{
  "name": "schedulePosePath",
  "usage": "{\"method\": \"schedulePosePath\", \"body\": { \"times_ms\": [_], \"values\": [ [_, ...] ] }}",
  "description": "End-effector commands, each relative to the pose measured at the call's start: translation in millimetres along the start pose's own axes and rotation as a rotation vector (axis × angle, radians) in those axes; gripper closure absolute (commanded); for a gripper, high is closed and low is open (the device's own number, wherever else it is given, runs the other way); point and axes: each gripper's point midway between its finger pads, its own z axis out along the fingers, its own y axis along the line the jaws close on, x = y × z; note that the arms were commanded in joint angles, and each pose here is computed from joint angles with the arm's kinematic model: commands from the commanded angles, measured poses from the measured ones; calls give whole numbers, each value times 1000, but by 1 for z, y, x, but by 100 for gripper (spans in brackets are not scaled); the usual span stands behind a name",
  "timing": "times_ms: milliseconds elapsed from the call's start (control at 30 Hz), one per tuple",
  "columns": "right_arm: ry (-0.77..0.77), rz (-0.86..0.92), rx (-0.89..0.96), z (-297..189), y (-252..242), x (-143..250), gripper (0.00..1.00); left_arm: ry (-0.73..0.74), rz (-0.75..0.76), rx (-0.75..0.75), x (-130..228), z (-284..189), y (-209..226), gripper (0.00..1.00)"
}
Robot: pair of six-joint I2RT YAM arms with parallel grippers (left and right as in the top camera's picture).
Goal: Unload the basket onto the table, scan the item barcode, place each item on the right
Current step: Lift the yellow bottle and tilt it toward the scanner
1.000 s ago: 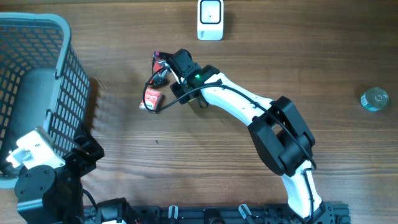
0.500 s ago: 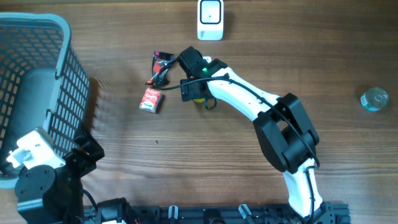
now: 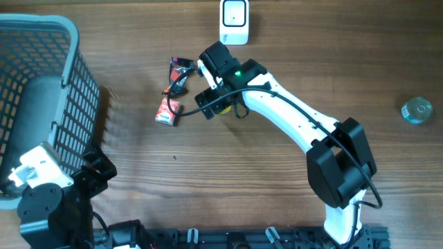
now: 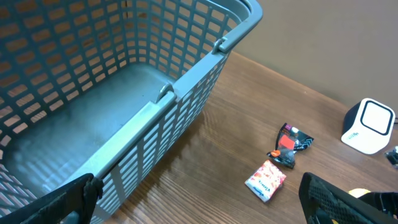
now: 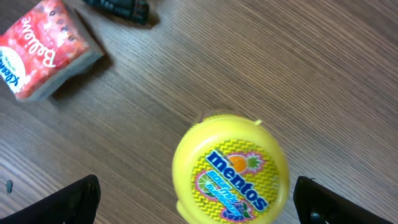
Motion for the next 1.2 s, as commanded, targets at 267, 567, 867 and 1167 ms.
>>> {"method": "schedulePosePath", "body": {
  "times_ms": [267,567,867,1167],
  "values": [
    [12,-19,21,34,-6,-2,0,8,-18,19,2,1,-4,0],
    [31,178,-44,32,-25,-11,0,9,-17,19,2,1,-4,0],
    [98,286,-136,7,-22,-34,0,8,-18,19,2,1,-4,0],
    [183,280,-114,20,-19,-15,0,8,-18,19,2,1,-4,0]
  ]
}}
